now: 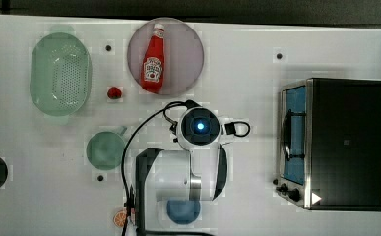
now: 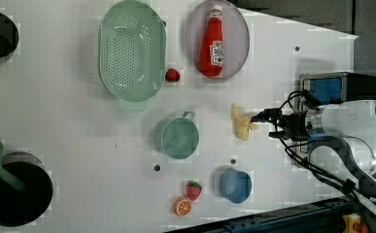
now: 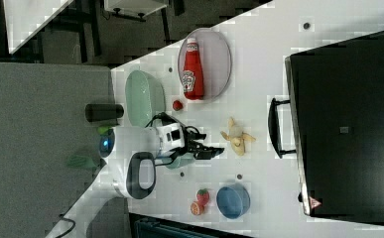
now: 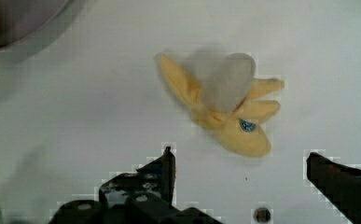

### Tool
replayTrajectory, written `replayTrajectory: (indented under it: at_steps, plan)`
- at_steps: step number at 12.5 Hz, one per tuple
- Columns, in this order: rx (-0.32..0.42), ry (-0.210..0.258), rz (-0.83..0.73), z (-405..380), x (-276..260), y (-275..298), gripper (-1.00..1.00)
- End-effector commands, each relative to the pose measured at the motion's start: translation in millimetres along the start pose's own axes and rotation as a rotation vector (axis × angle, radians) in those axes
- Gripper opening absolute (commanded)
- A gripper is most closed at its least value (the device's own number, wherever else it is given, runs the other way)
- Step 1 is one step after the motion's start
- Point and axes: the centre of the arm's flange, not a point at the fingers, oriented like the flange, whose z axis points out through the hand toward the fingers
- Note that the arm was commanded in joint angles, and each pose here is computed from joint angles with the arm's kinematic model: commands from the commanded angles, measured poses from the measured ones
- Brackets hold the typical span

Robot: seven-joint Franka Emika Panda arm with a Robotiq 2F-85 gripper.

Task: Pick Banana and place it in mug.

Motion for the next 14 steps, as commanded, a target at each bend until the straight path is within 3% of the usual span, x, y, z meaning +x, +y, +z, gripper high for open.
replayTrajectory:
  at_steps: [1,7,8,13,14]
  plan:
    - [0.005,0.016,-0.037,20.1,13.1,7.1,1.0]
    - [0.03,0.071,-0.033,87.6,20.7,8.2,1.0]
    - [0.03,0.071,-0.035,92.8,19.8,7.3,0.93]
    - [0.036,0.086,-0.029,95.0,23.4,9.4,-0.25]
    - [0.039,0.09,-0.029,92.5,23.8,8.9,-0.26]
